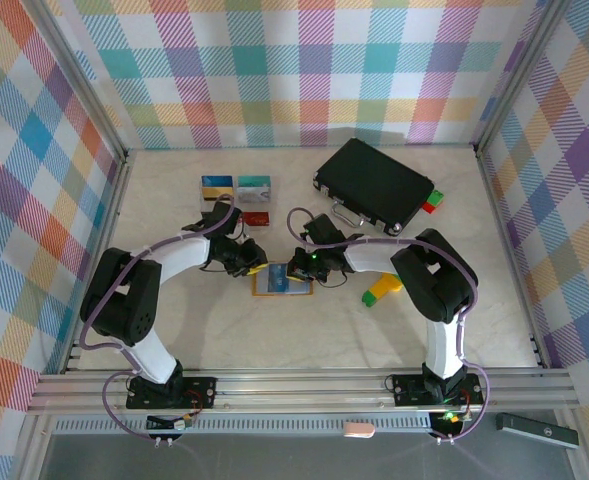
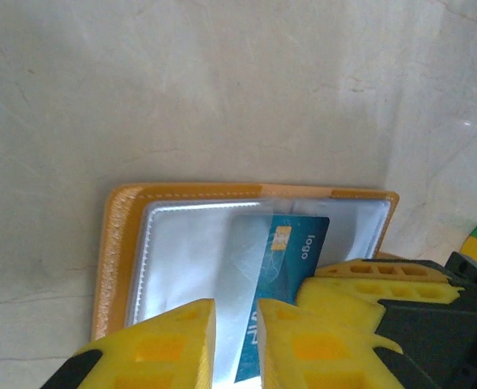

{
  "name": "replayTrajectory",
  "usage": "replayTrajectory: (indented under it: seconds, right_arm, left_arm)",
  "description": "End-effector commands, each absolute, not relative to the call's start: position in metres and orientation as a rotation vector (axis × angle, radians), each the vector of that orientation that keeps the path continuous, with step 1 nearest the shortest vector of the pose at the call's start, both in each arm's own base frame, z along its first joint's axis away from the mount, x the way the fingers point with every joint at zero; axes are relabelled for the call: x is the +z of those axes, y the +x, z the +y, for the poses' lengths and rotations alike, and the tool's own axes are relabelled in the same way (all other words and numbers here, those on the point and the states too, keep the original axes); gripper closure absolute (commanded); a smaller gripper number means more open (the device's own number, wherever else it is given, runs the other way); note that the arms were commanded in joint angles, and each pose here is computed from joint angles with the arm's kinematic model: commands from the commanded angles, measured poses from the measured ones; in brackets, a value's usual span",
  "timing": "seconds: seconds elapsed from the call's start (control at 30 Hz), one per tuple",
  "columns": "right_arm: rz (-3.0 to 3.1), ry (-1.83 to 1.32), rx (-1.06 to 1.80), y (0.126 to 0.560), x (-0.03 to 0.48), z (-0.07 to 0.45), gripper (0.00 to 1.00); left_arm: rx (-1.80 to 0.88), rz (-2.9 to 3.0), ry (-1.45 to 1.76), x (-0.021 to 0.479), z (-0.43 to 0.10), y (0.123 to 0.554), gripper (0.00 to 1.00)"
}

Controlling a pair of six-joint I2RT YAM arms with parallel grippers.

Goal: Take the credit cards out of the card holder

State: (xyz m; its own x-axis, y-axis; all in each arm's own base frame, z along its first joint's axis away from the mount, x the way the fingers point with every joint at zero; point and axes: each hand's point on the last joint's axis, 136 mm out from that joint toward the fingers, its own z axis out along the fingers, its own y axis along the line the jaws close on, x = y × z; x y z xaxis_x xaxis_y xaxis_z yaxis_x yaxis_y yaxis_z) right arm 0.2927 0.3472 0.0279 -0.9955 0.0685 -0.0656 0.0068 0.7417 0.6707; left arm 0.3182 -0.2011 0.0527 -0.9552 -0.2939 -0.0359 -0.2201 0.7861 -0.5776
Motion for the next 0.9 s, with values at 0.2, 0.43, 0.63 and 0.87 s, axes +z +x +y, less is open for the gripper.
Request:
replayTrajectory:
  seconds: [0.2, 0.43, 0.63, 0.87]
  right_arm:
    - [2.831, 0.067, 1.165, 0.292, 0.032, 0.35, 0.97]
    - [2.797, 0.042, 1.261, 0.29, 0.039, 0.359, 0.94]
    - [2.761, -0.005, 1.365, 0.29, 0.048, 0.369, 0.86]
    - [2.781, 0.017, 1.348, 0.291, 0.04, 0.369, 0.86]
  left_arm:
    - [-0.856, 2.932, -0.414, 0.031, -0.208, 0.31, 0.87]
    - [-0.802, 2.976, -0.431, 0.015, -0.202, 0.303, 0.88]
    - [-0.779, 2.98, -0.445, 0.012, -0.198, 0.302, 0.9]
    - [-0.754, 2.987, -0.453, 0.009, -0.196, 0.301, 0.92]
